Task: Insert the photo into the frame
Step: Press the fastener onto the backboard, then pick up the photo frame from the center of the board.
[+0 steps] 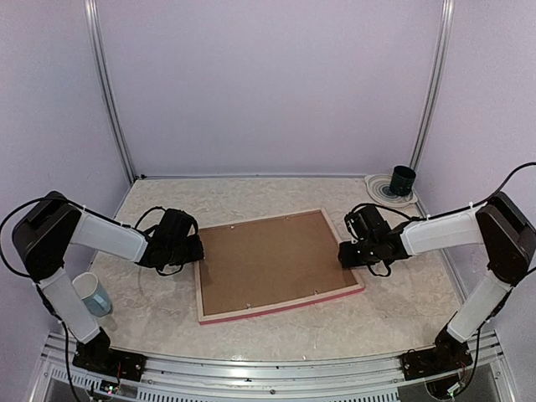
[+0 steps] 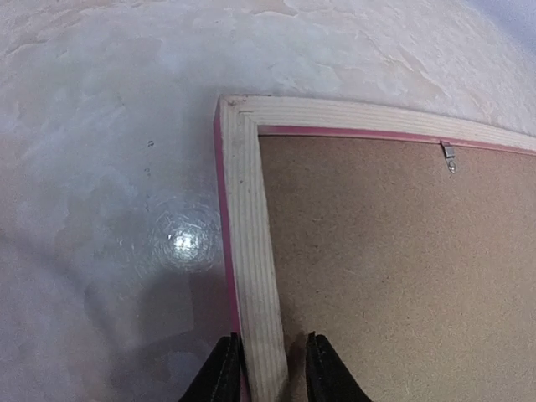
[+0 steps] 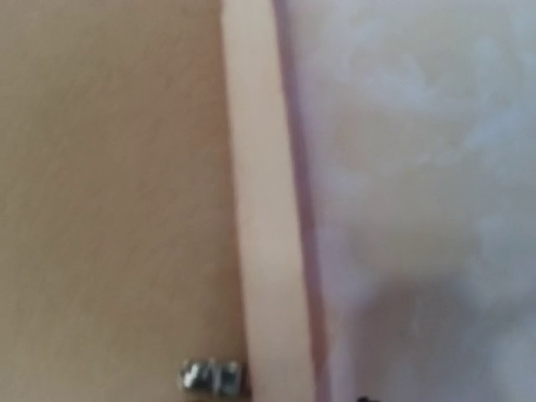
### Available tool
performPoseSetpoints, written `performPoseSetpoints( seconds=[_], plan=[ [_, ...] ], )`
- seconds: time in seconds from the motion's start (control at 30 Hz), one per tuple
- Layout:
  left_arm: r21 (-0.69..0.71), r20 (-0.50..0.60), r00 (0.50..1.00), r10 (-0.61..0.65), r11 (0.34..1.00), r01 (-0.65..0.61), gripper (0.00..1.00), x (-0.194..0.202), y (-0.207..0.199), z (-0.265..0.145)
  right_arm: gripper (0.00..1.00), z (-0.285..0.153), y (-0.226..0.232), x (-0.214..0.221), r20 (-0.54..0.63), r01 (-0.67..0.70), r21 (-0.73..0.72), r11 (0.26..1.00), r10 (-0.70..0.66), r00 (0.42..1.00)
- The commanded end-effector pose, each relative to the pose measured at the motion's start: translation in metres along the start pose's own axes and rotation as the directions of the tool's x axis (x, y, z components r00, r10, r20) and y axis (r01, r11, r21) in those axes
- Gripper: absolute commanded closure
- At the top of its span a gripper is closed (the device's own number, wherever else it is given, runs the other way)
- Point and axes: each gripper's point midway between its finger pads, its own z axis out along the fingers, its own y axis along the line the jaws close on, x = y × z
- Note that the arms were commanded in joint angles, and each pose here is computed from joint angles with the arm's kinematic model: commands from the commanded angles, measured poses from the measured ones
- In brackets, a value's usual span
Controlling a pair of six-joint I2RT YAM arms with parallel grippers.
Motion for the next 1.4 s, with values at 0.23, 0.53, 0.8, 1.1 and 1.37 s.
performPoseSetpoints(
  seconds=[0.23, 0.53, 0.8, 1.1, 1.37],
  plan=[
    [0.08, 0.11, 0.994, 0.017, 0.996, -0.026, 0.41, -0.064, -0.026, -0.045, 0.22, -0.059, 0.018, -0.02, 0.009, 0.091, -0.108, 0.99, -0.09, 0.996],
    [0.258, 0.211, 0.954, 0.212, 0.93, -0.263, 0.01, -0.071, -0.087, -0.114, 0.01, -0.087, 0.014, -0.023, 0.059, 0.118, -0.191, 0.975, -0.109, 0.992],
    [0.425, 0.273, 0.791, 0.547, 0.669, -0.61, 0.01, 0.011, -0.172, -0.161, 0.01, -0.098, -0.011, -0.028, 0.08, 0.022, -0.264, 0.964, -0.001, 0.997],
    [0.52, 0.34, 0.484, 0.806, 0.268, -0.811, 0.04, 0.119, -0.237, -0.165, 0.01, -0.108, -0.021, -0.029, 0.098, -0.015, -0.282, 0.959, 0.044, 0.994],
    [0.534, 0.321, 0.327, 0.889, 0.115, -0.838, 0.18, 0.171, -0.243, -0.123, 0.01, -0.111, -0.021, -0.022, 0.09, -0.024, -0.301, 0.953, 0.053, 0.994]
  ],
)
